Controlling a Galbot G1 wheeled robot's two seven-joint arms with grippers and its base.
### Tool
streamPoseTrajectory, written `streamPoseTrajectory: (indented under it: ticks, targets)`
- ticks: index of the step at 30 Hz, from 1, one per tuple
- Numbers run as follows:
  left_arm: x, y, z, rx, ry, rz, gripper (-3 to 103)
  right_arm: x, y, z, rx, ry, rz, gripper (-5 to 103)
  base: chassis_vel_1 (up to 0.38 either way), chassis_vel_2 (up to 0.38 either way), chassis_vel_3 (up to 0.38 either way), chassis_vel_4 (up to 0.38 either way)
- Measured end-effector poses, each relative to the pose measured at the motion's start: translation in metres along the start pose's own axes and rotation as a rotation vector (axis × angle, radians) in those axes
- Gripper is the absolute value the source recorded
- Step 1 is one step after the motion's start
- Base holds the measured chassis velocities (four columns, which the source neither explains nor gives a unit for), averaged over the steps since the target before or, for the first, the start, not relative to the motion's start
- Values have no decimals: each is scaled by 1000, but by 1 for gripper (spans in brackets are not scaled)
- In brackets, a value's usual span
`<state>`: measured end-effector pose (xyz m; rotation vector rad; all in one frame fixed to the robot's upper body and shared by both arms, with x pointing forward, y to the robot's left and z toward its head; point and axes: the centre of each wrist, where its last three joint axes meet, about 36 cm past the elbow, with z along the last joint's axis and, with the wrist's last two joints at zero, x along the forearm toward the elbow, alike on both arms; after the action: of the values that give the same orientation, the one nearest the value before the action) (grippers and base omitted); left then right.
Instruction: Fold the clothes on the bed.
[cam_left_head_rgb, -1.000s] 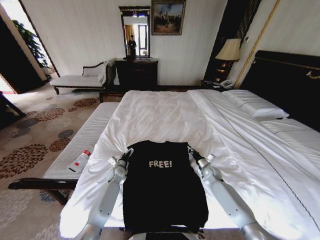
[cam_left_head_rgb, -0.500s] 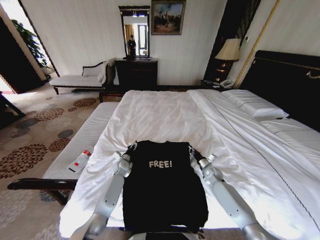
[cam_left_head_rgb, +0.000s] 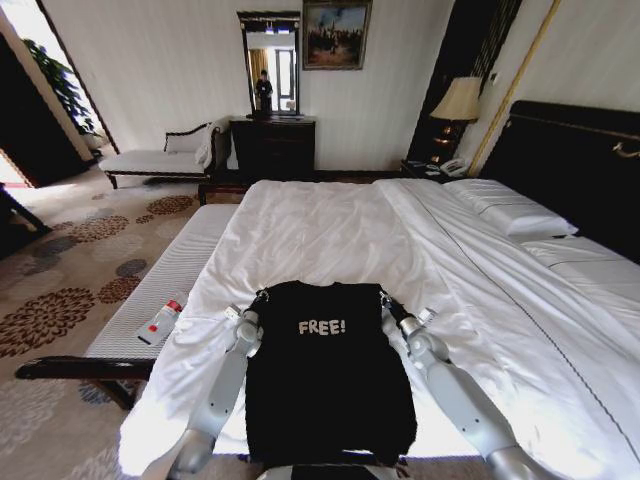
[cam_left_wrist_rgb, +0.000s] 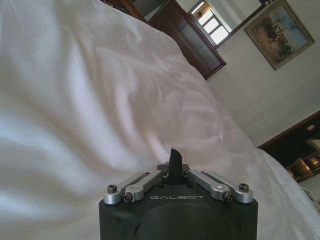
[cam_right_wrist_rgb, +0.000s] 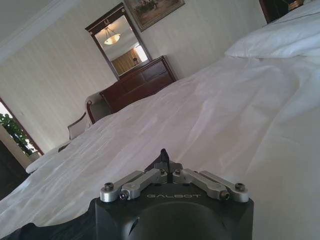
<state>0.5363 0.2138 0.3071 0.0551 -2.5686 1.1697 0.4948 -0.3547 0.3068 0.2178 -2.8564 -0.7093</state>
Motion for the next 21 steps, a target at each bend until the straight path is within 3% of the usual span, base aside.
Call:
streamPoseTrajectory:
  ticks: [10,12,21]
  targets:
    - [5,2,-39,-23,-46,26,0,1,12,-23,8,-62,-36,0,0,0,0,0]
    - [4,-4,-54,-19,-66,48,0,2,18,-34,6,-89,-59,0,0,0,0,0]
    - [0,-69,-142,7,-177,175,0,0,42,-96,-10,-221,-192,0,0,0,0,0]
